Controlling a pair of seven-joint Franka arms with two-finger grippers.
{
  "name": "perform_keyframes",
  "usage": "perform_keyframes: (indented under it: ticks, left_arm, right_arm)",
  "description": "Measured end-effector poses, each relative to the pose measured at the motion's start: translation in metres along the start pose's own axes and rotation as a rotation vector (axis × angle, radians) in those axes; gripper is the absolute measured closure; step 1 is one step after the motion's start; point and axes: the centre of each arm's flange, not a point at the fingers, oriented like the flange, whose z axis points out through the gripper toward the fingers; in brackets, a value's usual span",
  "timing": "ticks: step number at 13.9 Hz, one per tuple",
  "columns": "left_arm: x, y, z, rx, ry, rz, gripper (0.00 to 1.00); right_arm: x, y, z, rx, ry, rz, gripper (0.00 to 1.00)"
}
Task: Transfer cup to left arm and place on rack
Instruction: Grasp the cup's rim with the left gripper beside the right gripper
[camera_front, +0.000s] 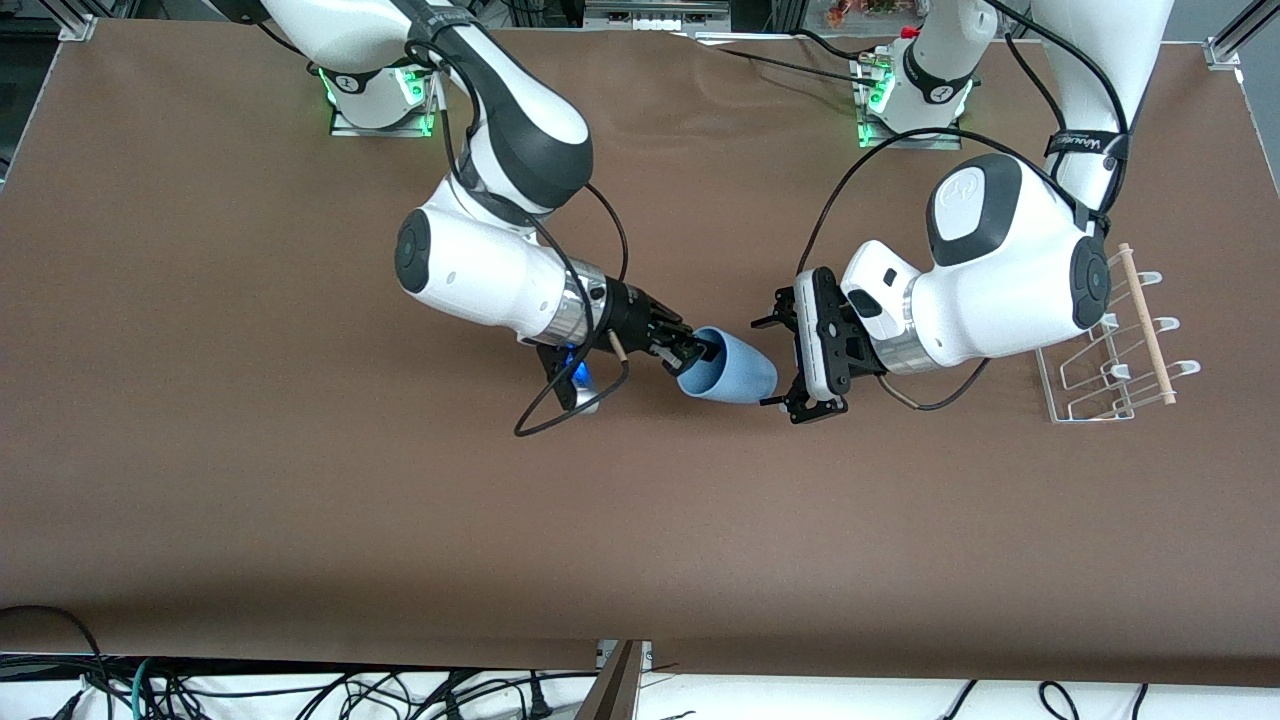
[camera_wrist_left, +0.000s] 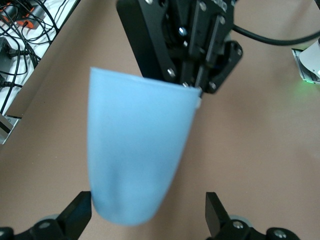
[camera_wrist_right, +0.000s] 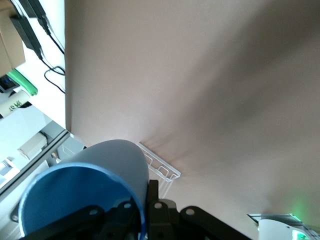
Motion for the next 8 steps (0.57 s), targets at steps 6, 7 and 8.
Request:
perform_keyframes:
  ticks: [6, 7, 8]
  left_arm:
    - [0.005, 0.0, 0.001, 0.011, 0.042, -0.012, 0.0]
    - [0.006, -0.001, 0.002, 0.019, 0.045, -0.011, 0.0]
    - [0.007, 0.0, 0.006, 0.018, 0.045, -0.009, 0.0]
  right_arm:
    - [-0.015, 0.002, 0.008, -0.009, -0.03, -0.007, 0.96]
    - [-0.019, 0.003, 0.01, -0.012, -0.034, -0.009, 0.96]
    - [-0.019, 0.003, 0.01, -0.011, -0.035, -0.008, 0.96]
